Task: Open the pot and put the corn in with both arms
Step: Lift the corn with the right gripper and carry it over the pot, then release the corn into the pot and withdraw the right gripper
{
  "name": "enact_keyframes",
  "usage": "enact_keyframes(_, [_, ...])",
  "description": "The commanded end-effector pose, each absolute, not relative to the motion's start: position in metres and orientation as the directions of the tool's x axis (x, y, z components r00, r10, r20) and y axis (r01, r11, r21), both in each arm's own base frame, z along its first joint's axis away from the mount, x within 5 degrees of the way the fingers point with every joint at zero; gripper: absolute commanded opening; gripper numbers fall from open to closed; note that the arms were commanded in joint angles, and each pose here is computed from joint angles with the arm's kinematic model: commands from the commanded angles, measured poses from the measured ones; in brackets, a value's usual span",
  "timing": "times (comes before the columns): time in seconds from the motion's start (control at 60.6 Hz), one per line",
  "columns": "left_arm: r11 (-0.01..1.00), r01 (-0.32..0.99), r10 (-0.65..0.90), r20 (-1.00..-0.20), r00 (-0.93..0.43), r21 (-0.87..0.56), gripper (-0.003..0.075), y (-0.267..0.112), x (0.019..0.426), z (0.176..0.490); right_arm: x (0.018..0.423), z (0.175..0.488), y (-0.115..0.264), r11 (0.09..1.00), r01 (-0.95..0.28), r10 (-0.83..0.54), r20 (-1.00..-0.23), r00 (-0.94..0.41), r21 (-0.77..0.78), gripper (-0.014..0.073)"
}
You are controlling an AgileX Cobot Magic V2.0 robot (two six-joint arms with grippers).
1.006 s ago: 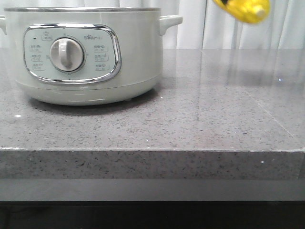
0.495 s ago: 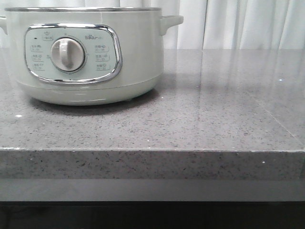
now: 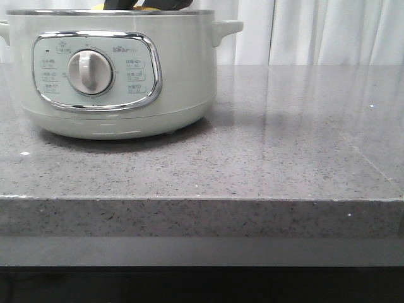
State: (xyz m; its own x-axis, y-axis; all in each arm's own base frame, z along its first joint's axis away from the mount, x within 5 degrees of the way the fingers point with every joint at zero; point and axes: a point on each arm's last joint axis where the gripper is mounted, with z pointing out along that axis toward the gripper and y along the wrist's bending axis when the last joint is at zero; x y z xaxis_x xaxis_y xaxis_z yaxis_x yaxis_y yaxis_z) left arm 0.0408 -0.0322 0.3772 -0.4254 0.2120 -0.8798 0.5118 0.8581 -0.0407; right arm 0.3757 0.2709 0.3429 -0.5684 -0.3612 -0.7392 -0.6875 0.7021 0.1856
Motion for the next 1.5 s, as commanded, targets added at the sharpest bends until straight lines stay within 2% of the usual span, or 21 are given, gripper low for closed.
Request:
enact_keyframes(0.0, [0.858, 0.511, 0.115, -0.947, -0.302, -0.059, 0.0275, -0.034, 0.043, 0.399, 0.367, 0.38, 0.264, 0.692, -0.702, -0.306, -0.811, -0.498, 0.17, 0.0469])
enact_keyframes(0.132, [0.858, 0.511, 0.115, -0.947, -0.302, -0.059, 0.0275, -0.034, 0.043, 0.399, 0.368, 0.381, 0.264, 0.694, -0.7, -0.301, -0.816, -0.494, 0.169, 0.0515])
enact_keyframes(0.412, [0.858, 0.511, 0.115, -0.947, -0.302, -0.059, 0.0275, -0.034, 0.043, 0.399, 0.369, 0.386, 0.26, 0.7, -0.696, -0.289, -0.826, -0.485, 0.164, 0.0492])
enact_keyframes(0.528, [0.858, 0.511, 0.115, -0.947, -0.302, -0.059, 0.0275, -0.034, 0.043, 0.399, 0.371, 0.395, 0.25, 0.711, -0.684, -0.271, -0.836, -0.476, 0.159, 0.037])
enact_keyframes(0.577, [0.858, 0.511, 0.115, -0.947, -0.302, -0.059, 0.0275, -0.034, 0.043, 0.399, 0.371, 0.402, 0.242, 0.72, -0.676, -0.259, -0.843, -0.47, 0.156, 0.0265])
enact_keyframes(0.726, [0.858, 0.51, 0.113, -0.948, -0.298, -0.059, 0.0275, -0.034, 0.043, 0.399, 0.373, 0.416, 0.219, 0.748, -0.647, -0.232, -0.854, -0.466, 0.15, 0.0025])
enact_keyframes(0.808, [0.858, 0.51, 0.111, -0.949, -0.295, -0.058, 0.0275, -0.034, 0.043, 0.399, 0.374, 0.423, 0.205, 0.764, -0.628, -0.219, -0.857, -0.467, 0.148, -0.004])
enact_keyframes(1.204, [0.858, 0.51, 0.111, -0.949, -0.295, -0.058, 0.0275, -0.034, 0.043, 0.399, 0.371, 0.445, 0.122, 0.877, -0.472, -0.154, -0.876, -0.457, 0.092, -0.0048])
enact_keyframes(1.485, [0.858, 0.51, 0.111, -0.949, -0.295, -0.058, 0.0275, -0.034, 0.043, 0.399, 0.33, 0.437, 0.052, 0.958, -0.281, -0.066, -0.902, -0.426, 0.063, -0.0048])
